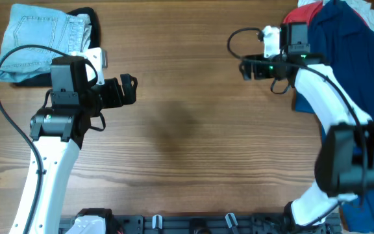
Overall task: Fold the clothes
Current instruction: 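Reach the right gripper to the teal polo shirt on the right pile and grasp it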
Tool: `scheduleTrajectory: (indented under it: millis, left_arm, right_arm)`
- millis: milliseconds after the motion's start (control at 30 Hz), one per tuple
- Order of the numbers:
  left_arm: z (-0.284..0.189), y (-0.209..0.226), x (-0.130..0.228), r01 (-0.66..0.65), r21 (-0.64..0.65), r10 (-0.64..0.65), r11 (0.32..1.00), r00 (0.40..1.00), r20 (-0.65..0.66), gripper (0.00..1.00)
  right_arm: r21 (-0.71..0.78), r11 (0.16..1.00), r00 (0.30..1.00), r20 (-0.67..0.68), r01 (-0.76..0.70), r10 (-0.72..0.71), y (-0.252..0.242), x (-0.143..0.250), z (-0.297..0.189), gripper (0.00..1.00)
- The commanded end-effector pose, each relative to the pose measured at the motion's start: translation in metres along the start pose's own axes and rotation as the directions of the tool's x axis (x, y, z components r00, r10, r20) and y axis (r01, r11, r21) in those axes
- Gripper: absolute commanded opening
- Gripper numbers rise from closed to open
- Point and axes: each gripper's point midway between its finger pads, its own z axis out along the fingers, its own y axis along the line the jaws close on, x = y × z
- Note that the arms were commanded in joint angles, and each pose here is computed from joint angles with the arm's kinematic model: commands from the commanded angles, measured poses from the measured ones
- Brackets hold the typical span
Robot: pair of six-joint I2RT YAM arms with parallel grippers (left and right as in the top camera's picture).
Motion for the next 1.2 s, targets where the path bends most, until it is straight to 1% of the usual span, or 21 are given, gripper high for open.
scheduleTrajectory:
  millis: [0, 67, 100, 167, 267, 333, 433, 533, 700, 767, 833, 1033, 1100, 1167]
  left_arm:
    - [-0.003, -0.008, -0.009, -0.020, 0.031, 0.019, 0.999, 1.000, 0.023, 1.00]
    - [-0.003, -0.009, -0.011, -0.022, 0.032, 0.021, 0.999, 0.999, 0.030, 1.00]
    - [-0.003, -0.009, -0.012, -0.022, 0.032, 0.021, 0.999, 0.999, 0.033, 1.00]
    - [-0.003, -0.009, -0.013, -0.024, 0.033, 0.022, 0.999, 0.999, 0.038, 1.00]
    - [-0.003, -0.009, -0.013, -0.024, 0.034, 0.023, 0.999, 0.999, 0.040, 1.00]
    - [-0.003, -0.009, -0.013, -0.024, 0.034, 0.023, 0.999, 0.999, 0.039, 1.00]
    - [-0.003, -0.009, -0.013, -0.024, 0.034, 0.023, 0.999, 0.999, 0.039, 1.00]
    - [-0.003, -0.009, -0.013, -0.024, 0.033, 0.023, 0.999, 0.999, 0.039, 1.00]
    - [0.001, -0.008, -0.011, -0.021, 0.030, 0.020, 0.999, 0.999, 0.026, 1.00]
    - [0.005, -0.006, -0.009, -0.017, 0.028, 0.017, 0.999, 1.000, 0.014, 1.00]
    - [0.008, -0.005, -0.008, -0.015, 0.026, 0.015, 1.000, 1.000, 0.005, 1.00]
    - [0.008, -0.005, -0.009, -0.016, 0.027, 0.015, 1.000, 1.000, 0.008, 1.00]
    - [0.008, -0.006, -0.011, -0.018, 0.028, 0.017, 0.999, 1.000, 0.015, 1.00]
    - [0.008, -0.007, -0.016, -0.023, 0.032, 0.022, 0.999, 0.999, 0.036, 1.00]
  right_arm:
    - [0.128, 0.976, 0.978, -0.088, -0.178, 0.190, -0.053, 0.028, 0.034, 0.99]
    - [0.156, 0.958, 0.958, -0.123, -0.241, 0.261, -0.071, 0.043, 0.039, 0.94]
    - [0.172, 0.946, 0.947, -0.124, -0.273, 0.296, -0.080, 0.046, 0.037, 0.94]
    - [0.204, 0.934, 0.939, -0.118, -0.294, 0.322, -0.095, 0.049, 0.034, 0.93]
    - [0.305, 0.903, 0.932, -0.104, -0.302, 0.347, -0.122, 0.056, 0.026, 0.90]
    - [0.352, 0.890, 0.931, -0.112, -0.291, 0.348, -0.130, 0.061, 0.023, 0.88]
    - [0.357, 0.891, 0.931, -0.125, -0.281, 0.344, -0.128, 0.063, 0.019, 0.85]
    - [0.351, 0.894, 0.936, -0.113, -0.277, 0.334, -0.120, 0.056, 0.003, 0.84]
    - [0.330, 0.893, 0.950, 0.041, -0.306, 0.311, -0.107, 0.017, -0.057, 0.77]
    - [0.324, 0.892, 0.948, 0.071, -0.315, 0.309, -0.105, 0.011, -0.067, 0.76]
    - [0.302, 0.900, 0.948, 0.046, -0.314, 0.315, -0.101, 0.016, -0.062, 0.74]
    - [0.325, 0.892, 0.931, -0.077, -0.315, 0.356, -0.101, 0.050, -0.044, 0.69]
    - [0.333, 0.890, 0.924, -0.109, -0.313, 0.366, -0.102, 0.061, -0.036, 0.69]
    - [0.371, 0.873, 0.914, -0.130, -0.315, 0.385, -0.109, 0.071, -0.028, 0.69]
